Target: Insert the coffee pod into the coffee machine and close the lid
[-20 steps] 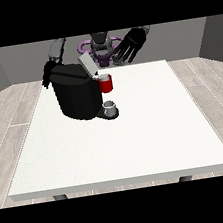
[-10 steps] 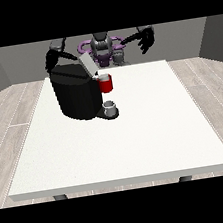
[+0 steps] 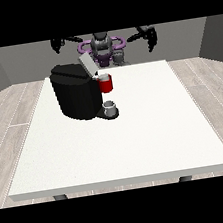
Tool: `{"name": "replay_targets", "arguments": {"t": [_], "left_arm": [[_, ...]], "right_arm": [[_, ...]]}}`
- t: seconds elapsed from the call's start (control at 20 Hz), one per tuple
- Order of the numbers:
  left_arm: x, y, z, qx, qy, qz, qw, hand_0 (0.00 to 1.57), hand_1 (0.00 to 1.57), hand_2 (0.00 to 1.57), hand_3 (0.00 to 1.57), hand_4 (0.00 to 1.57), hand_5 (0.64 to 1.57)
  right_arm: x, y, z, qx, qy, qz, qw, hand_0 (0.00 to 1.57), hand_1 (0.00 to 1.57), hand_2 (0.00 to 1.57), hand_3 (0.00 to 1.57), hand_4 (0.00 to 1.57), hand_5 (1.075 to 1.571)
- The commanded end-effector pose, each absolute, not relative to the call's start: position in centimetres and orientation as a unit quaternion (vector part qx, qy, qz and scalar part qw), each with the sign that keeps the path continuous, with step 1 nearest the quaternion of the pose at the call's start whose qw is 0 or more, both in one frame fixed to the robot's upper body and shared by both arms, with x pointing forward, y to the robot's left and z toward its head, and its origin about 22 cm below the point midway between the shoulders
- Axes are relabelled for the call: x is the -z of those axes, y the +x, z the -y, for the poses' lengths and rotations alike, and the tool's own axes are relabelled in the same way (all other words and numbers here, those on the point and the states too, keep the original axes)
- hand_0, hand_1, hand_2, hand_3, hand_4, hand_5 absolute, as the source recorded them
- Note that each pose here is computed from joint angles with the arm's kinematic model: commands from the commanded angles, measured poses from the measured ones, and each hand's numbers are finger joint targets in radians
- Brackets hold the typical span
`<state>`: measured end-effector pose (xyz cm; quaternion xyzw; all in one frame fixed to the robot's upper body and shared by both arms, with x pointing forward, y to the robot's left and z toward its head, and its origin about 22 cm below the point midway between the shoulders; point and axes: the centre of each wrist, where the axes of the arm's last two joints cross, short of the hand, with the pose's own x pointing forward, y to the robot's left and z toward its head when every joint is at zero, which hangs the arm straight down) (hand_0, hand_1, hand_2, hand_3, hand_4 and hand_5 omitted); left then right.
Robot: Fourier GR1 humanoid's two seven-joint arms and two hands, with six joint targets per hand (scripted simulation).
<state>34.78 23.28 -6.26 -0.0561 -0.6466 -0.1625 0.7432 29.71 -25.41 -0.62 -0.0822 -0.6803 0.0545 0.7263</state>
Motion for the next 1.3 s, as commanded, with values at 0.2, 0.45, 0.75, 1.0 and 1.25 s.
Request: {"name": "replay_targets", "arguments": {"t": [0.2,0.45,0.75,1.0,1.25], "left_arm": [[4.9,34.1,-22.3,0.157,-0.081,0.656,0.734,0.0,0.0,0.0,0.0,0.41,1.571],[3.7,33.3,-23.5,0.143,-0.067,0.688,0.708,0.0,0.0,0.0,0.0,0.39,1.571],[3.5,31.8,-21.5,0.144,-0.067,0.709,0.688,0.0,0.0,0.0,0.0,0.36,1.571],[-0.8,32.6,-20.9,0.153,-0.076,0.717,0.675,0.0,0.0,0.0,0.0,0.26,1.571],[0.2,30.2,-23.2,0.133,-0.056,0.724,0.674,0.0,0.0,0.0,0.0,0.37,1.571]], "right_arm": [[-3.1,32.7,29.3,-0.039,-0.101,0.681,0.724,0.0,0.0,0.0,0.0,0.0,1.571],[-4.7,34.2,27.9,-0.042,-0.065,0.69,0.719,0.0,0.0,0.0,0.0,0.0,1.571],[-5.3,36.0,28.7,0.009,-0.033,0.689,0.724,0.0,0.0,0.0,0.0,0.1,1.571],[-5.4,37.1,28.7,0.002,-0.042,0.682,0.731,0.0,0.0,0.0,0.0,0.06,1.571],[-4.8,37.4,25.7,-0.025,-0.035,0.68,0.732,0.0,0.0,0.0,0.0,0.0,1.571]]}}
